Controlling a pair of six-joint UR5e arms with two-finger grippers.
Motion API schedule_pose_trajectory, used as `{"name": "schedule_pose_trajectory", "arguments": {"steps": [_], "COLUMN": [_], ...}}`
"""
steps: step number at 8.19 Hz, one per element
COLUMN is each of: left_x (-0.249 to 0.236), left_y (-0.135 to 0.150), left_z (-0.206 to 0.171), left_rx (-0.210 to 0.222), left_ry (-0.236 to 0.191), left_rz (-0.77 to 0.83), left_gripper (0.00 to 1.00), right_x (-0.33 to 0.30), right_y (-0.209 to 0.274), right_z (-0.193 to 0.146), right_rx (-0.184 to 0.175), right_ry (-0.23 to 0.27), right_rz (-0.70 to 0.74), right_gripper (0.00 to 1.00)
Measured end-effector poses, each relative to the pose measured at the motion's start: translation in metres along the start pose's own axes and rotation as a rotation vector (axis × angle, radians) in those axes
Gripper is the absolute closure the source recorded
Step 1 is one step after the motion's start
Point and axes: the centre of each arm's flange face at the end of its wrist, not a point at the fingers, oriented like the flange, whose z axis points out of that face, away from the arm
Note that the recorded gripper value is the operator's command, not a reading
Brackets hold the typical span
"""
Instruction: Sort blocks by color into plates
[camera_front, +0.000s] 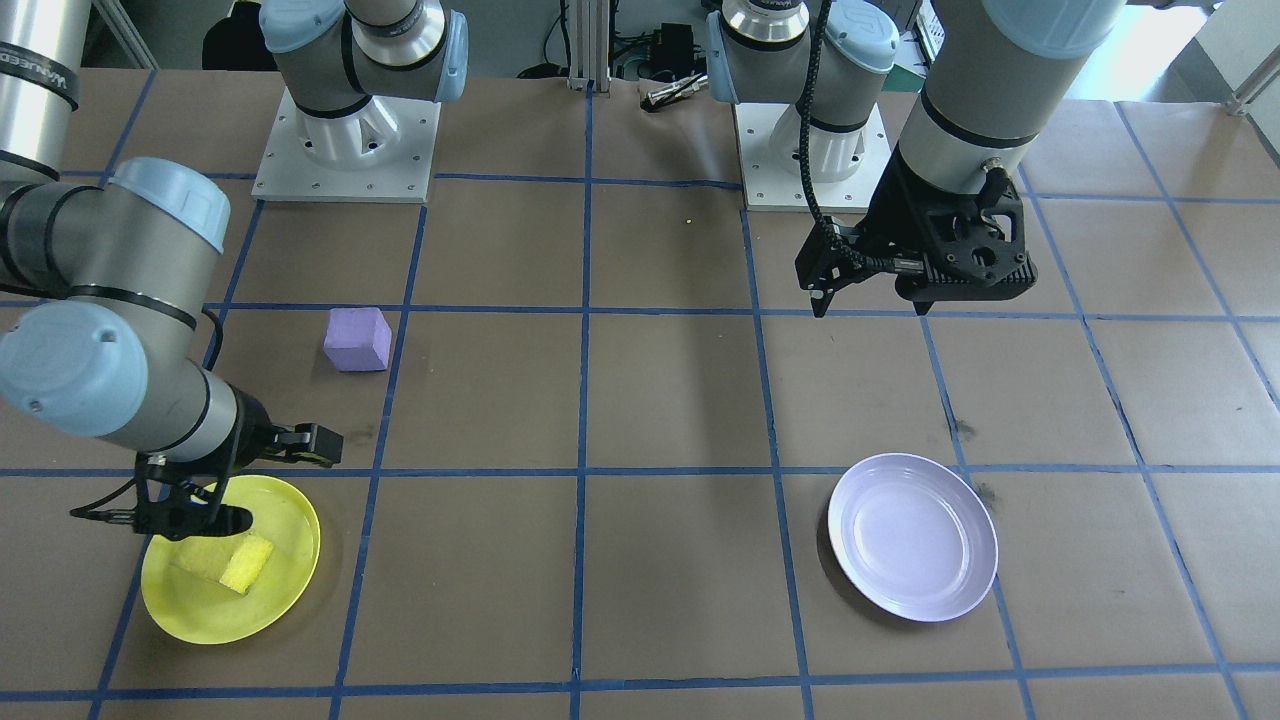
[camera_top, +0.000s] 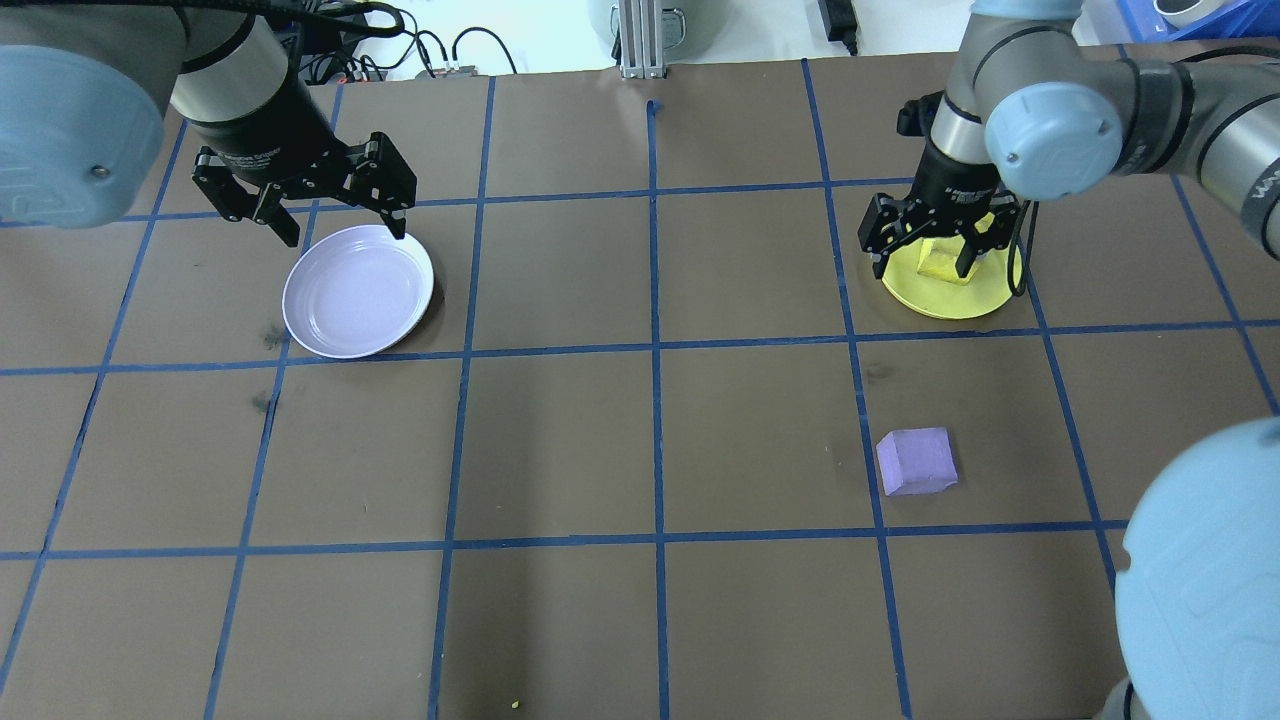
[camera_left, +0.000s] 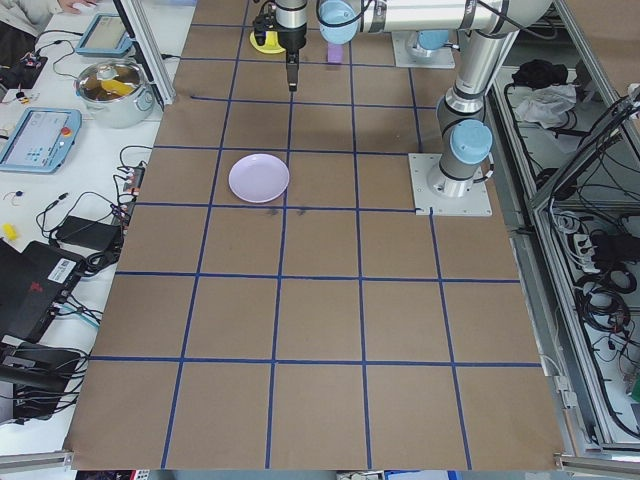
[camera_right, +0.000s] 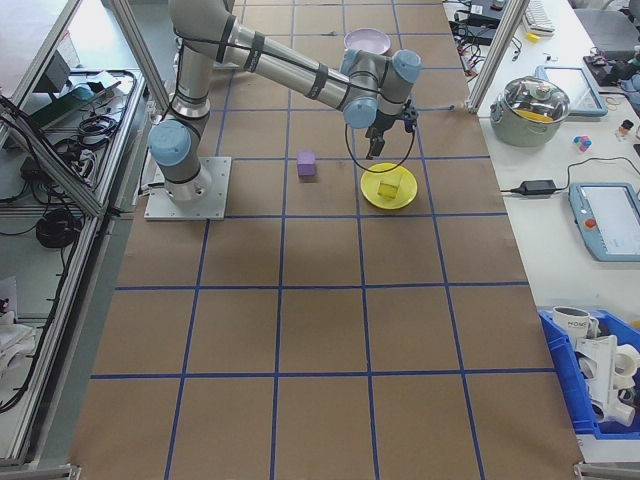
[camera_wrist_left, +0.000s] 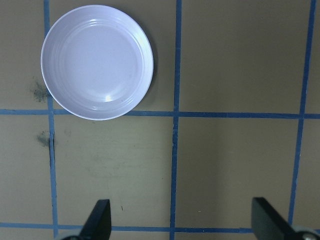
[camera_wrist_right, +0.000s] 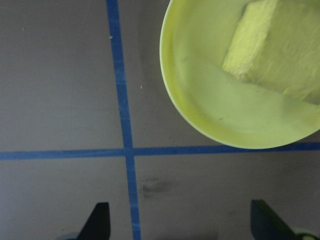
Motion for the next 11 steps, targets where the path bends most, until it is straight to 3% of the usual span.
{"name": "schedule_pose_trajectory", "arguments": {"steps": [2,3,8,9,10,11], "left_x": [0.000,0.000,0.001,0.003,0.004,0.004], "left_y": [0.000,0.000,-0.001,0.001,0.005,0.008], "left_z": [0.000,0.000,0.000,-0.004,-0.010,-0.013], "left_rx": [0.002,0.001,0.001,0.007,0.016,0.019], "left_ry": [0.000,-0.001,0.006,0.020,0.026,0.026], "left_rz": [0.001,0.002,-0.004,-0.009,-0.010,-0.008], "left_gripper": [0.00,0.00,0.00,0.00,0.00,0.00], "right_x": [-0.026,-0.027,-0.028,-0.027,-0.027,-0.027], "right_y": [0.063,0.094,0.141,0.143,0.144,0.145], "right_z": [0.040,0.059,0.110,0.115,0.119,0.122], "right_rx": [-0.100,-0.129,-0.213,-0.221,-0.227,-0.233], "right_ry": [0.026,0.049,0.070,0.074,0.075,0.075], "right_rz": [-0.070,-0.096,-0.131,-0.132,-0.130,-0.128], "right_gripper": [0.01,0.02,0.09,0.25,0.63,0.83]}}
